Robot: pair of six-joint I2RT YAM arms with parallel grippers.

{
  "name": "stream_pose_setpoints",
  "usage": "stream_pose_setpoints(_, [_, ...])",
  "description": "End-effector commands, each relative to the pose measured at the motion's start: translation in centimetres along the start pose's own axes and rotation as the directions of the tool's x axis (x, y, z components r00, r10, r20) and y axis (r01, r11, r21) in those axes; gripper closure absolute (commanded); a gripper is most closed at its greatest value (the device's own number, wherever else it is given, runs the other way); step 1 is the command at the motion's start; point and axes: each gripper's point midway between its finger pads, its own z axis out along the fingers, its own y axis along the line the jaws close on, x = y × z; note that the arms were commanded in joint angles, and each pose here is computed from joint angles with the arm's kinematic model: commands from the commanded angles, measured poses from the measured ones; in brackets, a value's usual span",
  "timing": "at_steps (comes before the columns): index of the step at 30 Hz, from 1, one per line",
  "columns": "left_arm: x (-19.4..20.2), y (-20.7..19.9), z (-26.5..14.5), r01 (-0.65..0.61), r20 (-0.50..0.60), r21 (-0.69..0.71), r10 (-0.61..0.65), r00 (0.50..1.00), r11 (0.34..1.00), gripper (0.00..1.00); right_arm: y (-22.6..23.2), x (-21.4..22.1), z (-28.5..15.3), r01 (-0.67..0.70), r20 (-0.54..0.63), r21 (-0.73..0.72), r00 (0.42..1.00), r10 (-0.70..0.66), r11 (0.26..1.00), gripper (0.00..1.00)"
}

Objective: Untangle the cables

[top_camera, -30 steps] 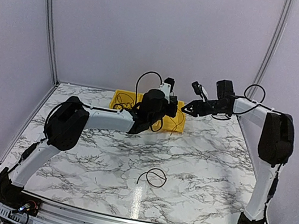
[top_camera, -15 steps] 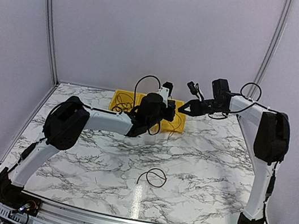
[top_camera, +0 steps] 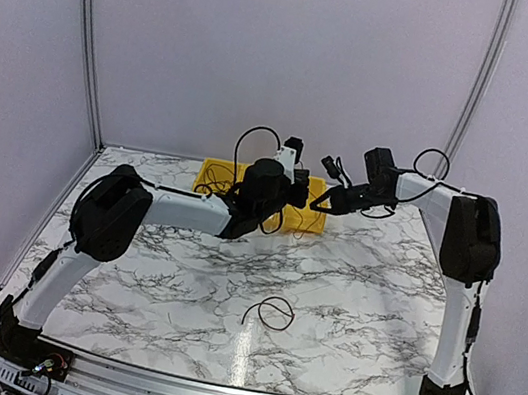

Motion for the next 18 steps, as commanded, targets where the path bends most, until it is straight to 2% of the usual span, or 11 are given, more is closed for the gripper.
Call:
stream_pose_setpoints(1, [-3.9,-0.1,-0.8,0.028,0.074,-0.001,-0.028,0.997,1.0,0.9,1.4,-2.1,-0.4,0.046,0.038,-0.037,0.998,-0.044,0.998,1.0])
stream_pose_setpoints(3, [-3.3,0.6,-1.4,0.048,0.057,-0.026,-0.046,0.997,0.999,0.67,1.8,-3.3,-0.9,0.072,0.063,-0.035,0.996,-0.069,0.997,1.0])
stream_pose_setpoints(5, [-2.4,1.3,-2.7,0.073,0.032,-0.042,-0.072,0.997,0.996,0.55,1.9,-4.6,-1.6,0.098,0.089,-0.018,0.991,-0.096,0.995,1.0])
stream_pose_setpoints(12, [0.4,3.1,-11.7,0.153,-0.013,-0.023,-0.154,0.988,0.988,0.4,-0.4,-7.9,-3.1,0.095,0.171,0.054,0.98,-0.103,0.994,1.0])
stream_pose_setpoints(18, [5.2,2.2,-19.1,0.198,-0.117,-0.001,-0.196,0.973,0.98,0.39,-4.8,-8.7,-2.7,0.06,0.203,0.131,0.975,-0.086,0.99,1.0])
